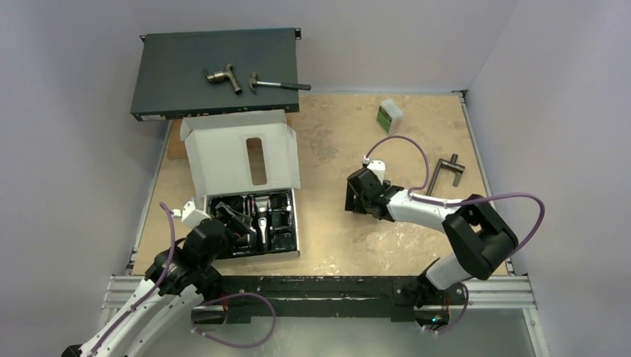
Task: Sort the hair-cutting tools
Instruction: Pick up the haircut tool at the center of the board.
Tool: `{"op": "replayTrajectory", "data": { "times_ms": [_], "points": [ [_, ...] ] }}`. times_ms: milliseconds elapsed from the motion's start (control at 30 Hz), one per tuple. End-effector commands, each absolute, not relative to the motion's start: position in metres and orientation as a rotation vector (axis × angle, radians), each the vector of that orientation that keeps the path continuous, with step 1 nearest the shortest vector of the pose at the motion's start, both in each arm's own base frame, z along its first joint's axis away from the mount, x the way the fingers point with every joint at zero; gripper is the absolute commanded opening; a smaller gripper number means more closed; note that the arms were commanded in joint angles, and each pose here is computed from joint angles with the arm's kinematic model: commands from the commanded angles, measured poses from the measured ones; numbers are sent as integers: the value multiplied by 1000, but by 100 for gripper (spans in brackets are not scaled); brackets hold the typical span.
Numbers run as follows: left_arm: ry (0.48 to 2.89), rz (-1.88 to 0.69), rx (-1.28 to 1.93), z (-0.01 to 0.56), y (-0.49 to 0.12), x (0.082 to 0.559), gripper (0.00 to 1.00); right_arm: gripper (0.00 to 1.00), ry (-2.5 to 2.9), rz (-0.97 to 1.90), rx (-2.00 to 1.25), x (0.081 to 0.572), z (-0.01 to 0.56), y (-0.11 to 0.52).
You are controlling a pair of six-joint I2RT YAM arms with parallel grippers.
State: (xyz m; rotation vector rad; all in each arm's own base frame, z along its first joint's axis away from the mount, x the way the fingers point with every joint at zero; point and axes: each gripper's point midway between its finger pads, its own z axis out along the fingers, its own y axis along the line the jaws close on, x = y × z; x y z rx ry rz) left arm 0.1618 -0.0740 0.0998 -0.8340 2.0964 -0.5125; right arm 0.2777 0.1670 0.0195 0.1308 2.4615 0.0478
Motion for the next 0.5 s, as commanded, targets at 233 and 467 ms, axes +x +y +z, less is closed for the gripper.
{"op": "replayTrajectory", "data": {
  "times_ms": [233, 467],
  "points": [
    [2050, -524, -850, 108, -70, 163, 100, 54, 2462, 78, 119, 277, 20, 176],
    [2042, -510, -827, 111, -66, 163, 100, 22, 2473, 116, 88, 264, 30, 174]
  ]
}}
